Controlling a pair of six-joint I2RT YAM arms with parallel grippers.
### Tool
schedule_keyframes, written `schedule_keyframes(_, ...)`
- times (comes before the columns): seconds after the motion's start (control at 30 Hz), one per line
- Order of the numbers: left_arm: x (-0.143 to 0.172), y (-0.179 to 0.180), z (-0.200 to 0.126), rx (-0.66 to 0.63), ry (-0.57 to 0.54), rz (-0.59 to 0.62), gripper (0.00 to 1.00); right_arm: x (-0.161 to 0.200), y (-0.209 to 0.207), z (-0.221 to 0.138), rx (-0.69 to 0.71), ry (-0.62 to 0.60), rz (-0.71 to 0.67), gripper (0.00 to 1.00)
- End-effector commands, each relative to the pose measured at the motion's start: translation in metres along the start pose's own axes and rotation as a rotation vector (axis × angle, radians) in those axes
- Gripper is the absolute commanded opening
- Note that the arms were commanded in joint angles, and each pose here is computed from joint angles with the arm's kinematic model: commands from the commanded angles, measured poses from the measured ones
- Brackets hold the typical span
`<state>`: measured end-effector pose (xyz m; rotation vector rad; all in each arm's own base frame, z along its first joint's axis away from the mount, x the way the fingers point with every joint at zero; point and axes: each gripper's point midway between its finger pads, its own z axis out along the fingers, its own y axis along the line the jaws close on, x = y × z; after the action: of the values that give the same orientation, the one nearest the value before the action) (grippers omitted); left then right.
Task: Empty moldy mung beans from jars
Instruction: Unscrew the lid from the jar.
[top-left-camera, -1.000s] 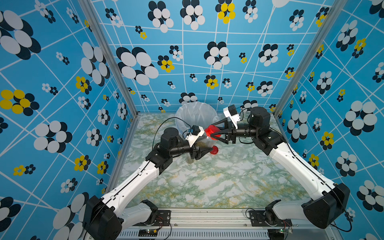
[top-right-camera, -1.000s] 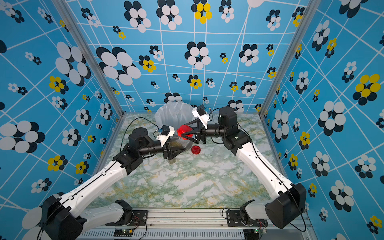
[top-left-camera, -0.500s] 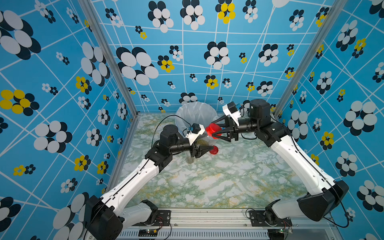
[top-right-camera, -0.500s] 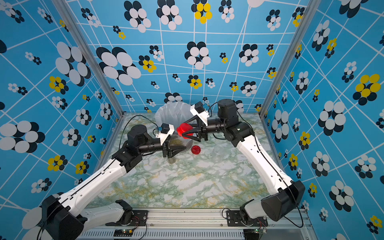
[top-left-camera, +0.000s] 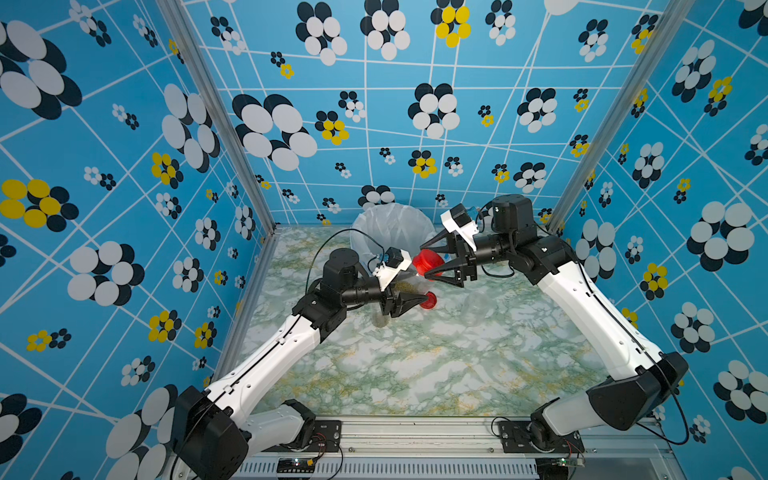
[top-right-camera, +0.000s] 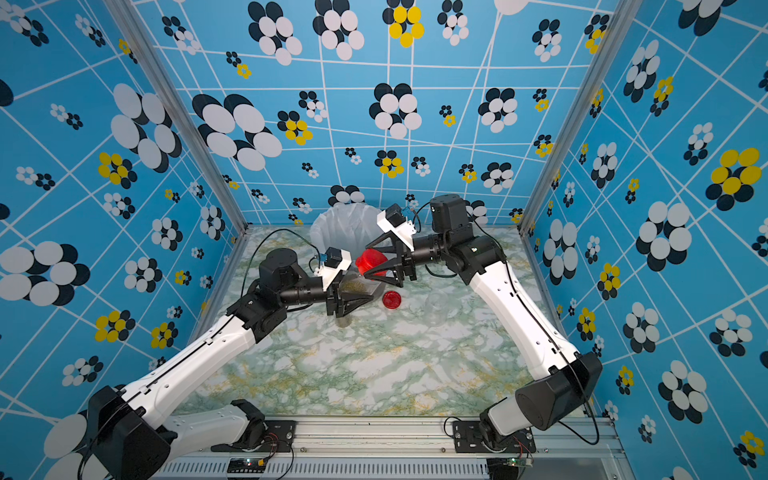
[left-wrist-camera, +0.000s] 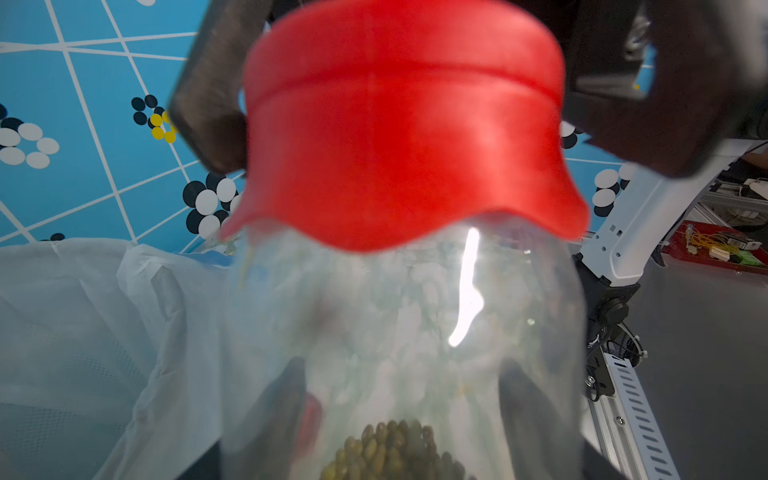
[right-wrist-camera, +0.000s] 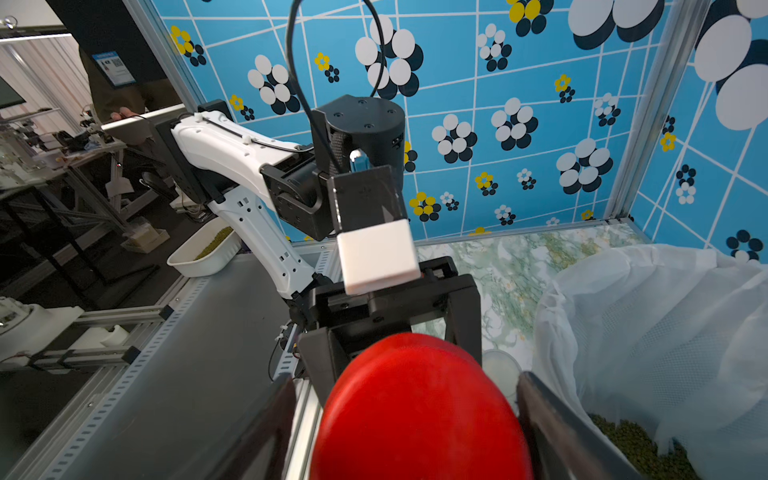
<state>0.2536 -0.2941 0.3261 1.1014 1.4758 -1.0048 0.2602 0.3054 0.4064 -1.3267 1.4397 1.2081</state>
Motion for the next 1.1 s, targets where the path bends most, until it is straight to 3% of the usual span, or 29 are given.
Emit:
schedule_keyframes(0.0,-0.005,0.006,-0.001,-0.026,0.002,-0.004,0.66,-0.009,-0.012,0.000,0.050,-0.034,0.051,0.97)
schedule_keyframes(0.13,-0.010,0.010,-0.004,-0.068,-0.028,0.005,0.65,-0.021,-0.023,-0.004,0.138,-0.063,0.085,0.98)
schedule_keyframes(0.23,-0.017,0.017,-0.010,-0.136,-0.072,0.025,0.65,-0.025,-0.049,-0.016,0.329,-0.081,0.177,0.96)
schedule_keyframes(0.3,-0.021,0.023,-0.014,-0.185,-0.101,0.028,0.65,-0.020,-0.068,-0.025,0.461,-0.093,0.275,0.95)
schedule_keyframes(0.4,-0.028,0.033,-0.020,-0.263,-0.148,0.028,0.64,-0.003,-0.080,-0.027,0.554,-0.106,0.378,0.96)
schedule_keyframes(0.53,-0.031,0.038,-0.023,-0.304,-0.157,0.038,0.63,0.003,-0.081,-0.037,0.661,-0.172,0.415,0.99)
schedule_keyframes(0.9,-0.023,0.049,-0.022,-0.364,-0.113,0.027,0.63,-0.015,-0.065,-0.037,0.554,-0.420,0.500,0.99)
schedule_keyframes(1.07,-0.020,0.051,-0.018,-0.363,-0.094,0.019,0.63,-0.014,-0.065,-0.020,0.477,-0.384,0.534,0.99)
